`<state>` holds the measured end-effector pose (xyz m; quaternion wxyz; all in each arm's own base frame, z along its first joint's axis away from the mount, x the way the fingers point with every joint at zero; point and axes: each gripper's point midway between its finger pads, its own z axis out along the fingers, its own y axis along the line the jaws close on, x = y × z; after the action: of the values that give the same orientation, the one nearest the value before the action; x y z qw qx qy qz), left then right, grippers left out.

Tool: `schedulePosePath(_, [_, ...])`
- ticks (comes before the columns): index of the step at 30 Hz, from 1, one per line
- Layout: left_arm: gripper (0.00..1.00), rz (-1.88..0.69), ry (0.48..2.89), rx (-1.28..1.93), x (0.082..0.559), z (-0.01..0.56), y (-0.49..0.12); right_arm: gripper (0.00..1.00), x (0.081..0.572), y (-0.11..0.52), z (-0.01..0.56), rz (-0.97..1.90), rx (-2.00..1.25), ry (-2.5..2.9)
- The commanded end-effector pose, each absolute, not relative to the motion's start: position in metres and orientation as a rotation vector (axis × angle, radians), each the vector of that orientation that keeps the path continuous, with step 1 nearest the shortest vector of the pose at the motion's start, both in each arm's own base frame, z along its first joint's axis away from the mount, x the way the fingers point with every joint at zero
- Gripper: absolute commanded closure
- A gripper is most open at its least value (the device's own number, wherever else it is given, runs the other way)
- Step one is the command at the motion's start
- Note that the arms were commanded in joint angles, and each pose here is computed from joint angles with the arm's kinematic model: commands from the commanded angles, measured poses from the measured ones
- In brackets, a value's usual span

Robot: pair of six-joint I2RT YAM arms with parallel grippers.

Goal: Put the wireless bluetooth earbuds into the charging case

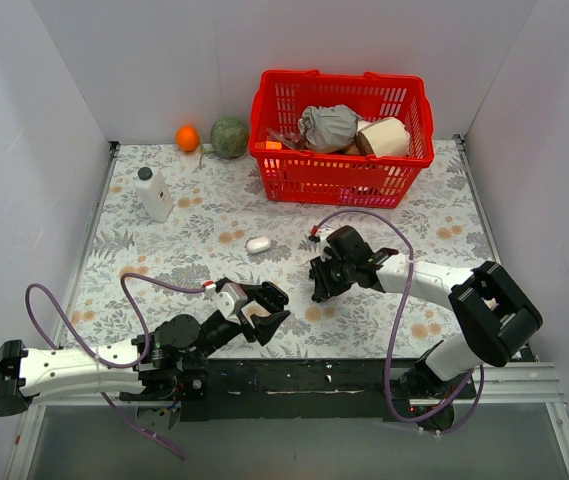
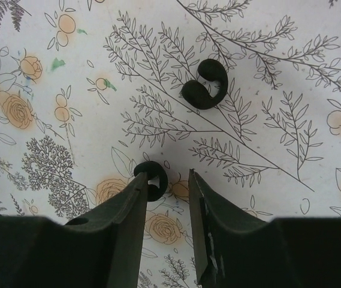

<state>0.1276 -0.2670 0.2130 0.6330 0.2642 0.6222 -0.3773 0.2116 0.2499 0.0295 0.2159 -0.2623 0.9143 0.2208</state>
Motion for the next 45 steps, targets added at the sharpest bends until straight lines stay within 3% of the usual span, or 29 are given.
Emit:
schedulePosePath(1, [1.0,-0.865,1.419,0.589,0.128,0.214,-0.264,0.6,0.214,0.256,0.026,0.601,-0.754,2.526])
schedulePosePath(14, [1.0,-0.872,1.422,0.584,0.127,0.213,-0.264,0.8,0.206,0.257,0.021,0.626,-0.754,2.538])
schedulePosePath(19, [1.0,-0.876,1.423,0.584,0.127,0.213,-0.264,0.99,0.202,0.256,0.021,0.635,-0.747,2.541])
schedulePosePath(33, [1.0,-0.883,1.433,0.597,0.125,0.211,-0.267,0.99,0.184,0.251,0.017,0.689,-0.713,2.557])
schedulePosePath(36, [1.0,-0.884,1.431,0.595,0.125,0.213,-0.267,0.78,0.184,0.251,0.017,0.687,-0.707,2.561])
schedulePosePath(37, [1.0,-0.885,1.43,0.594,0.125,0.214,-0.267,0.75,0.184,0.251,0.017,0.683,-0.702,2.559])
schedulePosePath(45, [1.0,-0.882,1.429,0.594,0.125,0.213,-0.267,0.68,0.19,0.251,0.027,0.671,-0.662,2.527])
